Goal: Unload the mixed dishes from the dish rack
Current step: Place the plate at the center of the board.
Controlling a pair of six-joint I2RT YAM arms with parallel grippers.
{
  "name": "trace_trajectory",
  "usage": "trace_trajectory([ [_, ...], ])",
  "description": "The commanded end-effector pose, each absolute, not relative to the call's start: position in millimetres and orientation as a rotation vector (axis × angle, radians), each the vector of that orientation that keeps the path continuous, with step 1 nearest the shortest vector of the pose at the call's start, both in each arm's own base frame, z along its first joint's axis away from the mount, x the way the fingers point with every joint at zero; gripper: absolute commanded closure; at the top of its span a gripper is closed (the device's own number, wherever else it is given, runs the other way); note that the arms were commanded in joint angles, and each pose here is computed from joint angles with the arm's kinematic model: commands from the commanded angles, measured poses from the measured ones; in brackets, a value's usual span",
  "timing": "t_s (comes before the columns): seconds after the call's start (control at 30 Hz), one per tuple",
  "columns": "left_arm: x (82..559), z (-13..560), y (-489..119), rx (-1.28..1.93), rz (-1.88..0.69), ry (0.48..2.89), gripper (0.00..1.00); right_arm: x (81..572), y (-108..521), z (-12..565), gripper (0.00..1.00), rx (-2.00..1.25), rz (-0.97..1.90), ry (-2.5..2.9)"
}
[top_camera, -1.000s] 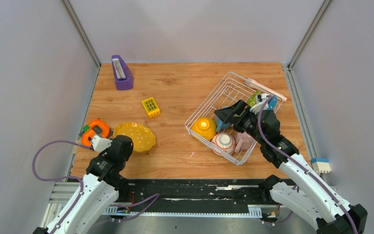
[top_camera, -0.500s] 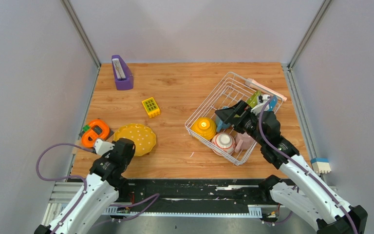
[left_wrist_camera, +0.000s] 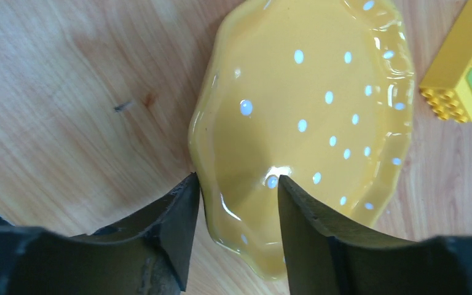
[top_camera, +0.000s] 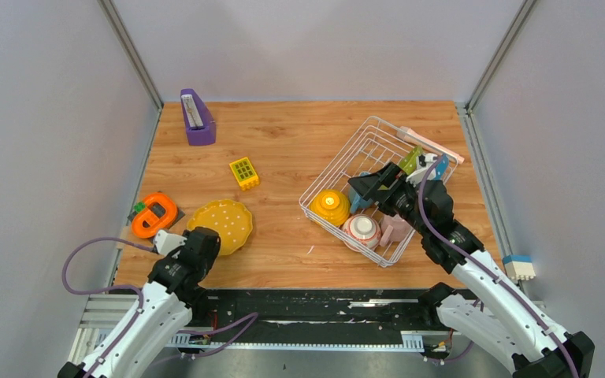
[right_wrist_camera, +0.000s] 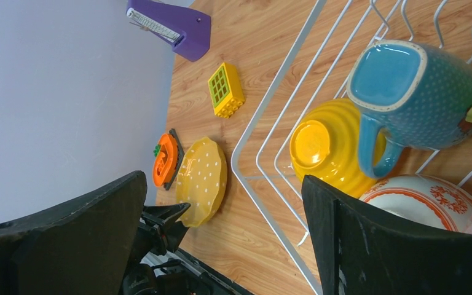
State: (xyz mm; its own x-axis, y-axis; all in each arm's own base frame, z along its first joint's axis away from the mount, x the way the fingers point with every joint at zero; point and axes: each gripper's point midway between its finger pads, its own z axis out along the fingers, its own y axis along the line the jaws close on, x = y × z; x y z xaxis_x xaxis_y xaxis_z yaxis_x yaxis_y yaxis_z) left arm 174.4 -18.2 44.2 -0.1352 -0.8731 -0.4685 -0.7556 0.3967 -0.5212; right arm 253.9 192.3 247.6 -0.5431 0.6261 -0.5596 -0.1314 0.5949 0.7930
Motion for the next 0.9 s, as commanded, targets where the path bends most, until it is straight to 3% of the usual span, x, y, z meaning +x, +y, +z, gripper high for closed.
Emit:
trace_trajectory([
  [0.0,175.4,45.8,-12.0,-1.412,-0.181,1.884,0.39,259.1,187.6,256.5,0.00,0.432,1.034,1.845],
  [0.1,175.2,45.7,-12.0,-1.407,-0.179,1.888,0.32,259.5,185.6,255.7,0.00,0.442,1.027,1.841],
  [0.27,173.3,51.4,-10.0,-1.400,-0.164,1.893,0.02,260.9,181.2,255.9,0.00,0.456,1.009,1.827],
  [0.57,181.8,110.3,0.3,-1.194,-0.113,1.884,0.00,264.8,173.8,255.1,0.00,0.382,0.872,1.886],
  [0.67,197.4,149.3,-11.3,-0.973,-0.169,1.903,0.00,267.9,168.5,249.4,0.00,0.359,0.780,1.943],
  [0.87,221.4,209.5,-90.4,-0.384,-0.522,1.957,0.00,282.7,142.8,255.0,0.00,0.360,0.528,1.992],
])
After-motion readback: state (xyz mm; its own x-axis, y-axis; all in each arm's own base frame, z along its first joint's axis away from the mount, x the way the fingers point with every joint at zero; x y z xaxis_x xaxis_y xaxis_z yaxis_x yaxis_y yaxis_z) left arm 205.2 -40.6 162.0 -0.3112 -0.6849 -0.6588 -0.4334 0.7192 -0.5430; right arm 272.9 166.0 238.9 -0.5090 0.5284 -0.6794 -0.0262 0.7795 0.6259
